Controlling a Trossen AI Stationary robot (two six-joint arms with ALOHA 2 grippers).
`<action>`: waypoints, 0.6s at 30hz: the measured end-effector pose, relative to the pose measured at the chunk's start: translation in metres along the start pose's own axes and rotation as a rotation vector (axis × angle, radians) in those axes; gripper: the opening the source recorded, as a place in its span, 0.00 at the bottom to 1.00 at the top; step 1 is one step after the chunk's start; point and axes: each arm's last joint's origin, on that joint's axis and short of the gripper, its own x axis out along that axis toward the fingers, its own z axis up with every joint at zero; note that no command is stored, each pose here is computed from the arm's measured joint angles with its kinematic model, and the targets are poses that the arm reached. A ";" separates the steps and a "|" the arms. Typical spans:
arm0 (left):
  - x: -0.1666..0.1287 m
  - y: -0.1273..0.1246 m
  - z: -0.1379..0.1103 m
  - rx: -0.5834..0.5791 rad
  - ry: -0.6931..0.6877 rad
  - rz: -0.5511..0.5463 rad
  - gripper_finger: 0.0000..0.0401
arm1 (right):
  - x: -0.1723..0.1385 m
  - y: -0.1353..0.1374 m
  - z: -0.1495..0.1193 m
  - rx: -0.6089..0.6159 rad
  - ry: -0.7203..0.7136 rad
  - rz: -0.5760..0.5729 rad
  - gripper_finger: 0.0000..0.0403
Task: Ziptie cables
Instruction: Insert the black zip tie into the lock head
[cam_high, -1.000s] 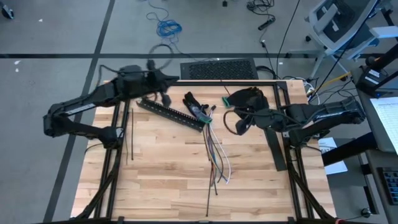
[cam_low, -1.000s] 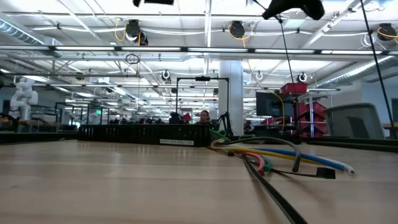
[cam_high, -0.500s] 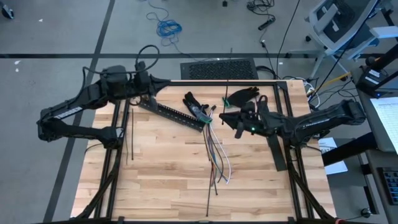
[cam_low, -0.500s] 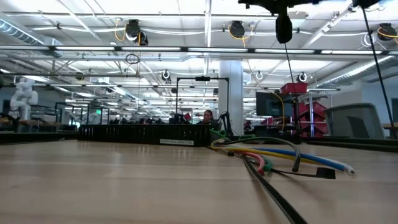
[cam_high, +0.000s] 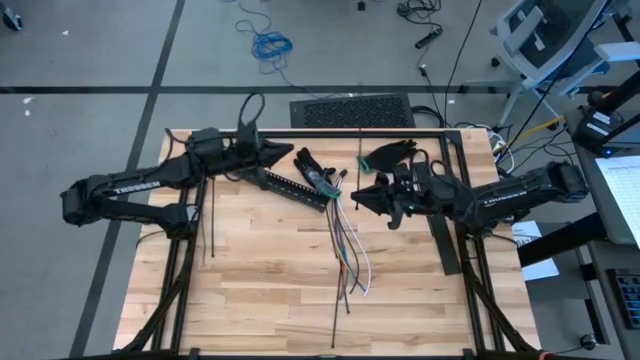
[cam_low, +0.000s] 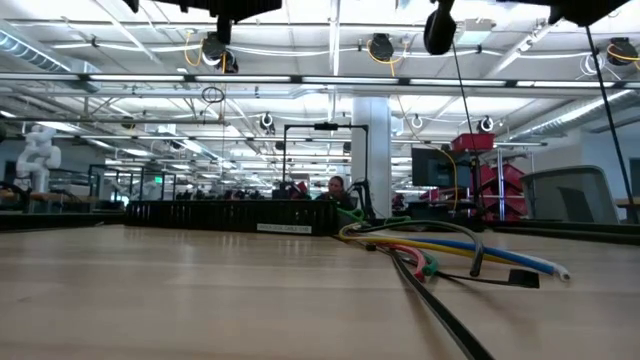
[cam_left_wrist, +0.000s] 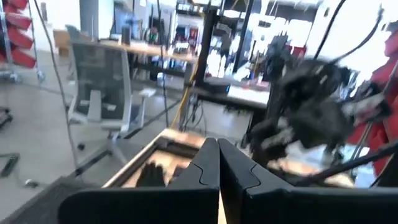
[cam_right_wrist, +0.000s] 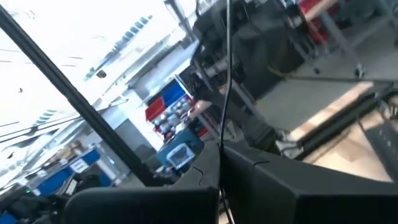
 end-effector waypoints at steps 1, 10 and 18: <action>0.000 0.000 0.001 -0.015 -0.027 -0.006 0.00 | 0.002 -0.003 -0.001 0.012 0.016 0.001 0.00; -0.002 -0.011 0.014 -0.069 -0.183 -0.082 0.00 | 0.021 -0.034 -0.022 0.017 0.122 -0.045 0.00; 0.003 -0.015 0.002 -0.284 -0.081 -0.062 0.11 | 0.039 -0.041 -0.033 0.036 0.120 0.054 0.00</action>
